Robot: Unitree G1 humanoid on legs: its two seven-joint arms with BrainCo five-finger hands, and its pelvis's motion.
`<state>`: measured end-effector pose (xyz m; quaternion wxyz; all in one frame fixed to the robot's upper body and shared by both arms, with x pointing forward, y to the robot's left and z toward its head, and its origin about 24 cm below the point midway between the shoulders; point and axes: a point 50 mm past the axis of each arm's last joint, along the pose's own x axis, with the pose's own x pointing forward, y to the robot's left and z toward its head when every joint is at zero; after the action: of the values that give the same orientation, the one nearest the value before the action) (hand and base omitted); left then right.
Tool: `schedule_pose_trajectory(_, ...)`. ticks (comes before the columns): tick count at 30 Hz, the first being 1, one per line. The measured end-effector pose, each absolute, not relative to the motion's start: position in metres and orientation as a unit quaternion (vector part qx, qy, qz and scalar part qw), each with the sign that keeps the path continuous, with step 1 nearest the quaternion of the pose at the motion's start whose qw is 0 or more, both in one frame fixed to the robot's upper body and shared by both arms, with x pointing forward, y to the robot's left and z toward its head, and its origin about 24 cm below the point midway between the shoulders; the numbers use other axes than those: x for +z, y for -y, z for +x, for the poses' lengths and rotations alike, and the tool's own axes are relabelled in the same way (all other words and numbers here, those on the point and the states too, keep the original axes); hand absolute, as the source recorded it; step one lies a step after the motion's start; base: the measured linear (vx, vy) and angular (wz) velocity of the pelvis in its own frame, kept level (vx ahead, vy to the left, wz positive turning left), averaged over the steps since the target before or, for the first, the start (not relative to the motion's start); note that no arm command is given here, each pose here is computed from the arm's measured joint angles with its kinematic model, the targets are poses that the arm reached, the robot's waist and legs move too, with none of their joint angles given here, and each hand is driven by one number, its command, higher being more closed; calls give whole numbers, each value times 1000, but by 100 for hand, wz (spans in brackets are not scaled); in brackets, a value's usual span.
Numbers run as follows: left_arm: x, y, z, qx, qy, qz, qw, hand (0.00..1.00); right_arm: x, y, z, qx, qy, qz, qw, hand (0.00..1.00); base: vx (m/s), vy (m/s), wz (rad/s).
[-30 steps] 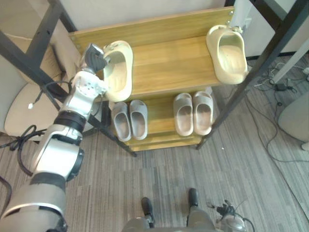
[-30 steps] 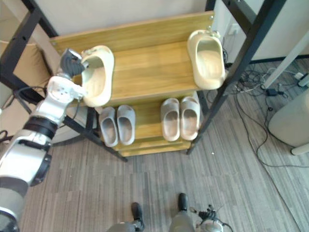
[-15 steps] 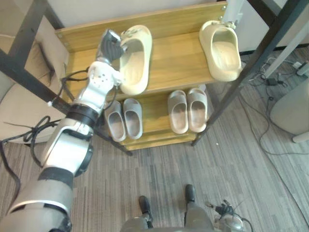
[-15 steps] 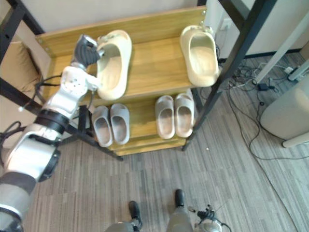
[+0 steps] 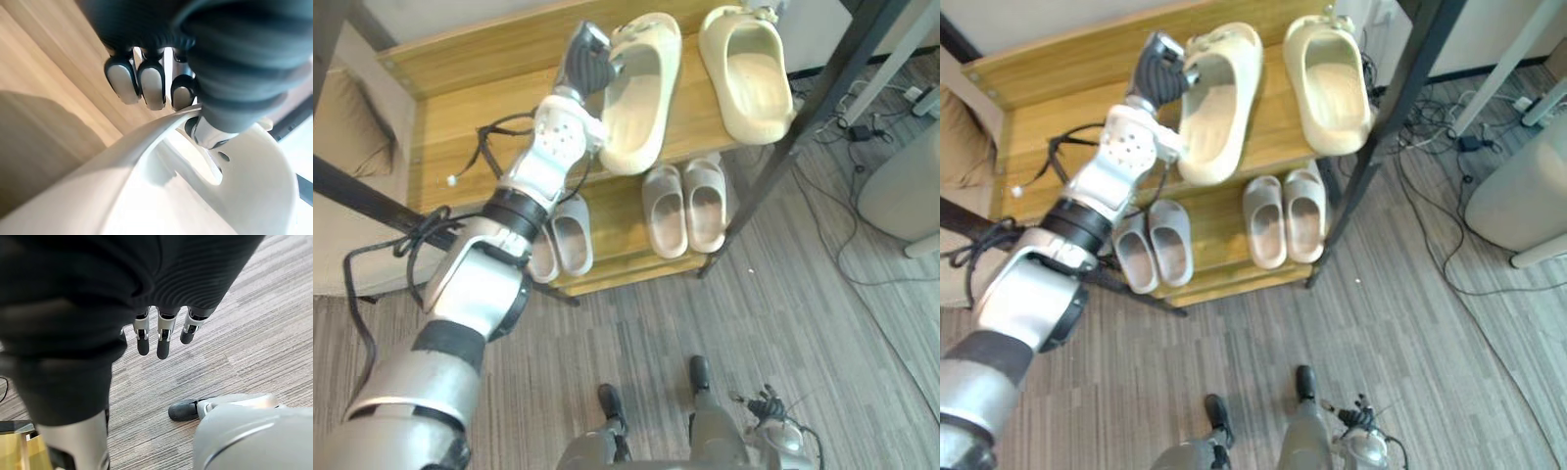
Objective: Organize the slippers on the shoe rack
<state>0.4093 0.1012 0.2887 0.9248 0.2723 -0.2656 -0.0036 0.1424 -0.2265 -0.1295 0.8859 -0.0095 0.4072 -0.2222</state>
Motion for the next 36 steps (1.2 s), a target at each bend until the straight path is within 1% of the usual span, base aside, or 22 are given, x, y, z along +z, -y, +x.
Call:
schedule_pose_trajectory(3, 290, -88, 408, -17, 270, 265, 925, 100, -129, 226, 143, -224, -404, -4, 887, 0, -4, -4, -3)
schedule_pose_trajectory(4, 290, -88, 408, -18, 271, 265, 925, 0, -129, 225, 143, -224, -405, -3, 887, 0, 0, 0, 0)
schedule_pose_trajectory(13, 301, -82, 406, -20, 285, 263, 921, 0, -126, 225, 146, -226, -394, -1, 891, 0, -7, -2, -3)
schedule_pose_trajectory(22, 301, -76, 405, -24, 287, 254, 923, 0, -126, 226, 144, -234, -393, 7, 889, 0, 1, -1, 0)
schedule_pose_trajectory(36, 306, -82, 406, -8, 289, 234, 928, 0, -127, 226, 141, -234, -396, 6, 888, 0, 1, -3, 2)
